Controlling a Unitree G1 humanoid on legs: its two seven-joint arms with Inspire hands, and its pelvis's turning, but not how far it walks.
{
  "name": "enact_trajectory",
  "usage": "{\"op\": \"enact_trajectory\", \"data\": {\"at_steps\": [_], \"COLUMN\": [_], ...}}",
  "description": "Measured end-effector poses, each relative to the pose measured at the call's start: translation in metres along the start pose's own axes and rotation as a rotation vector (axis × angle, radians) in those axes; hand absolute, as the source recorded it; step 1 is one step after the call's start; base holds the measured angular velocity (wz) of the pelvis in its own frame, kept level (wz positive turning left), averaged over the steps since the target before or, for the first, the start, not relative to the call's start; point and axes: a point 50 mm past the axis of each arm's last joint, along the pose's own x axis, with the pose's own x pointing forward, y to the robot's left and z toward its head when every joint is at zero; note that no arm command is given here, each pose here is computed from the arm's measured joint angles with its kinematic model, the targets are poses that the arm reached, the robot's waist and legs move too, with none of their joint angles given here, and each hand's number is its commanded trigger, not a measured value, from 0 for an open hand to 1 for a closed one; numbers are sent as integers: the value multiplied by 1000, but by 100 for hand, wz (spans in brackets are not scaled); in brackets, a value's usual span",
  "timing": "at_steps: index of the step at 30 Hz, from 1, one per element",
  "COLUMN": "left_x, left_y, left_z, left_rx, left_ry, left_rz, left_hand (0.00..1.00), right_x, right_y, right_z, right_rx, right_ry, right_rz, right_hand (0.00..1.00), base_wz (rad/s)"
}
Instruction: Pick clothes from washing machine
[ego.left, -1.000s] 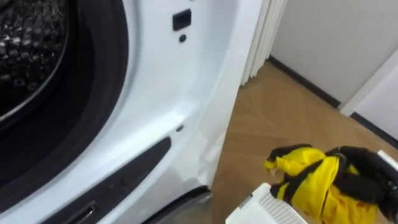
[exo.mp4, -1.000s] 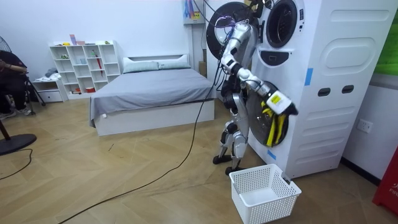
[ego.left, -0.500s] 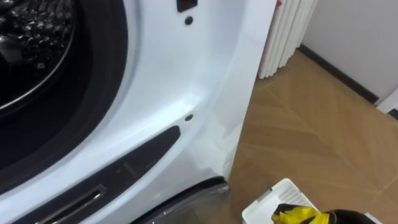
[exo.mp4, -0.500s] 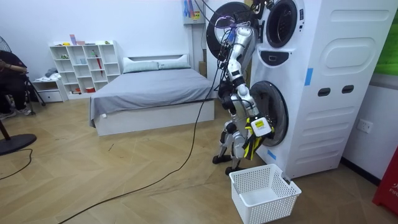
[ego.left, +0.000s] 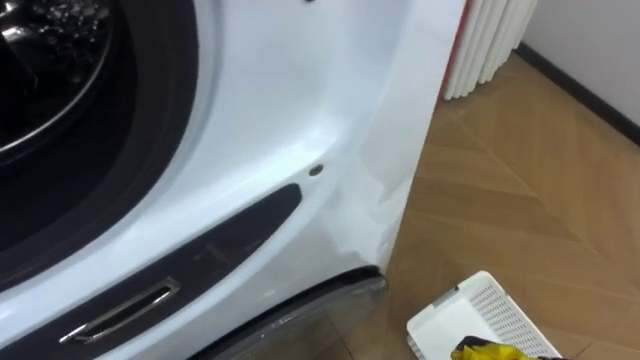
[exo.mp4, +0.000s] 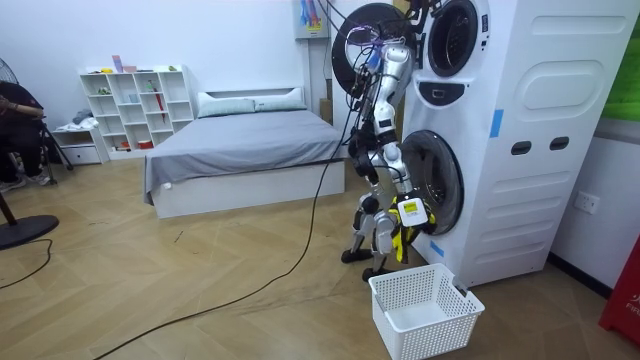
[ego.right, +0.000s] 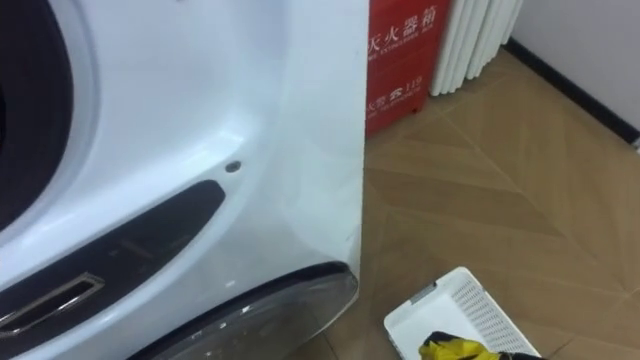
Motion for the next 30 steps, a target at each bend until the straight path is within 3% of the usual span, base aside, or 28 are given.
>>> {"op": "enact_trajectory", "data": {"at_steps": [13, 28, 29, 30], "left_x": [-3, -8, -8, -8], "left_y": [-8, -16, -16, -16], "left_z": [5, 3, 3, 3], "left_rx": [-115, -137, -138, -138], "left_ry": [-34, -72, -77, -80], "left_rz": [-12, -43, -43, -43], "left_hand": [0, 0, 0, 0], "right_x": [1, 2, 2, 2], "right_y": [-8, -15, -16, -16], "right_z": [7, 39, 47, 51], "right_rx": [54, 88, 89, 91], "right_ry": [-44, -171, -201, -219], "right_rz": [-157, -347, -358, -363], "right_hand": [100, 100, 95, 2], "base_wz": [4, 0, 0, 0]}}
